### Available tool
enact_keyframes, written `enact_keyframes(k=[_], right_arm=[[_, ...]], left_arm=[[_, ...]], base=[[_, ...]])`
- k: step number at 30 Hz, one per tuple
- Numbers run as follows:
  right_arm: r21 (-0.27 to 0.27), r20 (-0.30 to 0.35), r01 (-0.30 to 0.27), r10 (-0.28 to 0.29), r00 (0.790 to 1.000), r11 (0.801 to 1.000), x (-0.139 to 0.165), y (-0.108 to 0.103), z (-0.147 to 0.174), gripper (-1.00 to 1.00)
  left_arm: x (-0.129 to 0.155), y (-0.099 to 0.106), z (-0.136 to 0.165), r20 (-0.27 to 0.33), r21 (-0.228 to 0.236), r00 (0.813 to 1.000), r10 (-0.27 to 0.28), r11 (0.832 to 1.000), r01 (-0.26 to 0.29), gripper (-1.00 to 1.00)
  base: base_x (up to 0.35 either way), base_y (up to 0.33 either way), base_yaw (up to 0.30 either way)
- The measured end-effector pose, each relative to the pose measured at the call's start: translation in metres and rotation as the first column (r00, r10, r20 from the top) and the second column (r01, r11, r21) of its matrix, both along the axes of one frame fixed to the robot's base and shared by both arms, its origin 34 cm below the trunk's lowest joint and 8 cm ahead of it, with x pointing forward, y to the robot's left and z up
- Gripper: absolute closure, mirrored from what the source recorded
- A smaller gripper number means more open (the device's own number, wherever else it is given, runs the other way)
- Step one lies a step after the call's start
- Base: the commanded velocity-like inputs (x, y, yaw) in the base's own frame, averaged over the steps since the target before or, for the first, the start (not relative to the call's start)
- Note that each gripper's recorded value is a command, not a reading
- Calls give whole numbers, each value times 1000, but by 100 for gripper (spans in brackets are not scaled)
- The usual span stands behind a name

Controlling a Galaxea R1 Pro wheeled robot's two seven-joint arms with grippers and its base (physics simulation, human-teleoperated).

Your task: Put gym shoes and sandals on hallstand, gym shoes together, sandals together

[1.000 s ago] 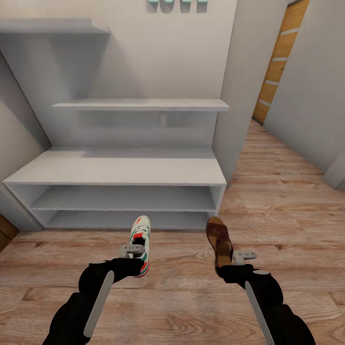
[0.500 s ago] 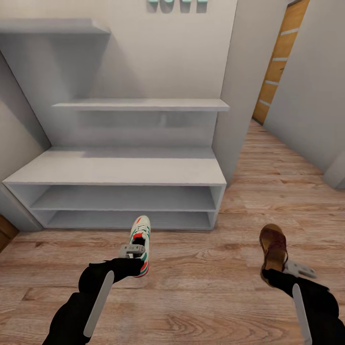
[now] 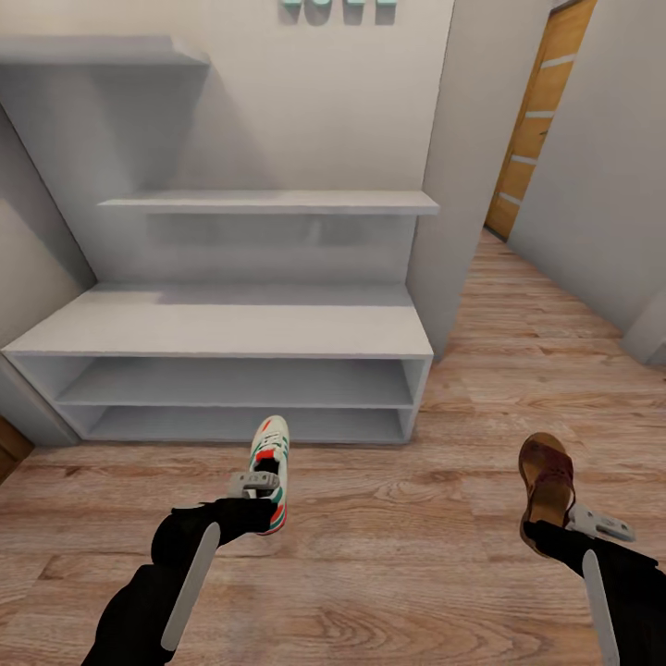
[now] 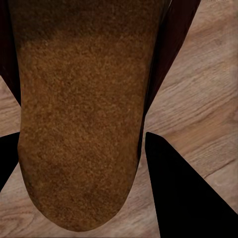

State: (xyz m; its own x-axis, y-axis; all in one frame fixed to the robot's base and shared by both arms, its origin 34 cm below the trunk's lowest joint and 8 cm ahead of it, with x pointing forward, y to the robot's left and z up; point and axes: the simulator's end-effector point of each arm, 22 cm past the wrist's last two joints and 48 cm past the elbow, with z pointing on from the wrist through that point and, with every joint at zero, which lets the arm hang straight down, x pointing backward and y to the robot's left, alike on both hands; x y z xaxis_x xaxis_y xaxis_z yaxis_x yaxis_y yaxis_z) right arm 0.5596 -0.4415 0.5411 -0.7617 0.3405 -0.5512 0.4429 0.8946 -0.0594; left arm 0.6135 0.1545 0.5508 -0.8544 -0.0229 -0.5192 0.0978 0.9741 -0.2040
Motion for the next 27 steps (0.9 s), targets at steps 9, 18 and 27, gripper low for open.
enact_keyframes(k=[9, 18, 27], right_arm=[[-1, 1, -1, 1, 1000, 1000, -2, 0, -10, 100], [-4, -1, -1, 1, 1000, 1000, -6, -1, -29, 100], [-21, -12, -1, 1, 1000, 1000, -12, -2, -49, 100]], left_arm=[[-2, -1, -10, 0, -2, 1000, -2, 1000, 2, 100], [-6, -1, -29, 1, -2, 1000, -1, 1000, 1, 100], [-10, -1, -48, 2, 0, 1000, -1, 1000, 1, 100]], base=[[0, 0, 0], [0, 0, 0], [0, 0, 0]])
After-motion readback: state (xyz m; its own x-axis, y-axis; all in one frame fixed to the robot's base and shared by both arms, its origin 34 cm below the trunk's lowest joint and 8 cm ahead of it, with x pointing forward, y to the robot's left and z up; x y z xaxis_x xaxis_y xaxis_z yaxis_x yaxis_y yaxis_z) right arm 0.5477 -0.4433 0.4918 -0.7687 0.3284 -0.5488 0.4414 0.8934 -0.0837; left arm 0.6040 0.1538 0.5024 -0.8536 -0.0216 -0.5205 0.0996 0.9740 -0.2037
